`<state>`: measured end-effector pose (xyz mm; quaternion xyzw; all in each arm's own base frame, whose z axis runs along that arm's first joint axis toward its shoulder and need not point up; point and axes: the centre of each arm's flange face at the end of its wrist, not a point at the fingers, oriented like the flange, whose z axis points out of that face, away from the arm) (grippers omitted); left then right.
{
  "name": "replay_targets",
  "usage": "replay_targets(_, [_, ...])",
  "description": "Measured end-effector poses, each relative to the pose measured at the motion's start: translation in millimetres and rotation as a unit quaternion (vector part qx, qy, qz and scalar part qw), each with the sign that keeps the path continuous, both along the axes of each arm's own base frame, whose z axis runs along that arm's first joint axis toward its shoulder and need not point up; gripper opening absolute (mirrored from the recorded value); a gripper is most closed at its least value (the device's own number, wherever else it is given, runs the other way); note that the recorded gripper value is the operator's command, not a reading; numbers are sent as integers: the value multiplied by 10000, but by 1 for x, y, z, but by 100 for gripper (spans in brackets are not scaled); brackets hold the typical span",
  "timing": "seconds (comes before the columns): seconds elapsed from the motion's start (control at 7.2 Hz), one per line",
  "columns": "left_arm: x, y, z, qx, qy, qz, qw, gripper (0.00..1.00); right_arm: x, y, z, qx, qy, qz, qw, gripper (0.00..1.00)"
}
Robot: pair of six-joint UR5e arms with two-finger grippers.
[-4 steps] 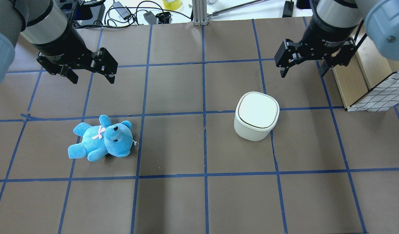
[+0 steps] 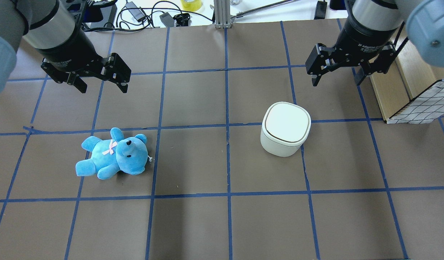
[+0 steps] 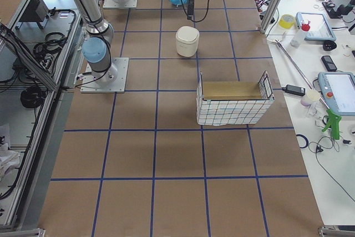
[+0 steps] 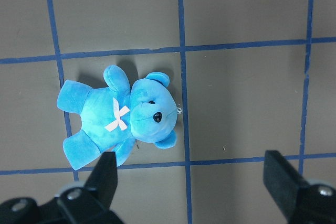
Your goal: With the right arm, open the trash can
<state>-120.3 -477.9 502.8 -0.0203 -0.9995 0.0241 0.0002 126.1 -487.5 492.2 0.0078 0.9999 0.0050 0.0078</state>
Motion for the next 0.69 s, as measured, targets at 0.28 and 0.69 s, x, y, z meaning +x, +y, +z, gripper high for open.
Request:
replay_targets(0.28, [0,0,0,0,0,0,10000,100,0,0,0,1,0,0,10000,100])
replay_targets(0.69, [0,0,0,0,2,0,10000,100,1,0,1,-8,-10,-53,10000,100])
